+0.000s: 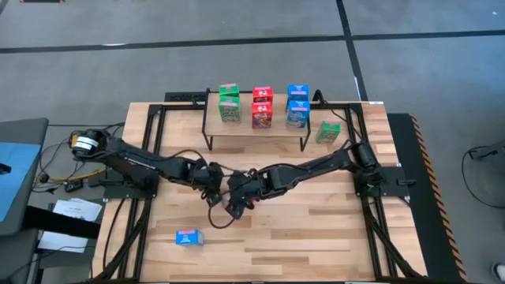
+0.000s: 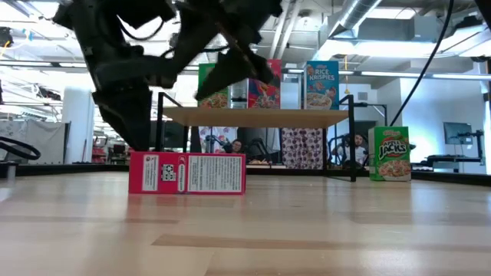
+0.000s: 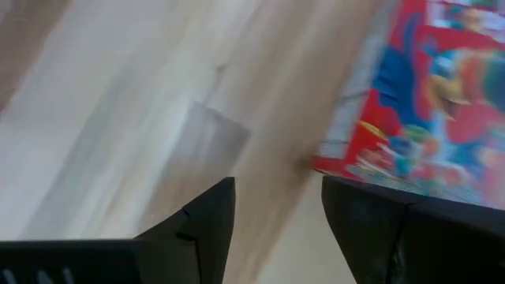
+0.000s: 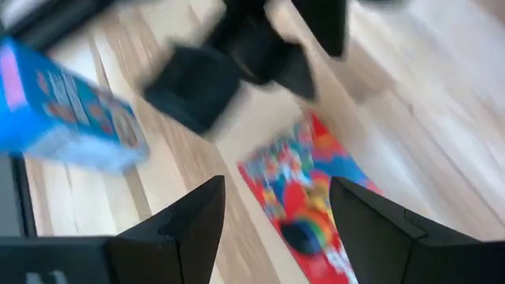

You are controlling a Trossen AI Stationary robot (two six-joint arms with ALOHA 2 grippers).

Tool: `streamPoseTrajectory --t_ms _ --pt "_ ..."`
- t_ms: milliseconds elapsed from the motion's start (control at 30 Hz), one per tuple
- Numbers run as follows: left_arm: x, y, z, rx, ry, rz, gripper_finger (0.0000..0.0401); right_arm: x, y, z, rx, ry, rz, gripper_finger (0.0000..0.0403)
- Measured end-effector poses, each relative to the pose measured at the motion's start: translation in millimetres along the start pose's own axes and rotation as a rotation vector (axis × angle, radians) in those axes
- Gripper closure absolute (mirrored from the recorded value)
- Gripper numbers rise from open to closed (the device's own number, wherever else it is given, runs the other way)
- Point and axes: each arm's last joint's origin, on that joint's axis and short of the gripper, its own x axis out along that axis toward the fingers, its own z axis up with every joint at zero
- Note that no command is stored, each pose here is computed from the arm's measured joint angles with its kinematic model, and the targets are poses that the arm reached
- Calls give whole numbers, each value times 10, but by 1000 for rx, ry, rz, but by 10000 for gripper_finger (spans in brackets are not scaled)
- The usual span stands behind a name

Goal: Stack cereal on shelf
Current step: Put the red cereal box on the shelf aligned with the other red cereal boxes

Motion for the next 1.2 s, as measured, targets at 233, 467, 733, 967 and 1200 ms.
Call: streamPoseTrajectory --t_ms 233,467,733,967,1200 --pt "-205 -140 18 -20 -59 -86 222 -30 -139 -151 -40 189 -109 148" --pt "-162 -262 -48 -39 -44 -116 222 -49 -169 -307 -78 285 -178 148" --pt "-51 -317 -51 -43 -46 -121 222 64 -214 -483 -80 312 -194 148" --pt "-17 -321 -58 -69 -40 -111 222 81 -173 -446 -52 274 -151 148" --pt "41 -319 -89 -68 -16 -86 222 63 -213 -479 -57 305 -200 156"
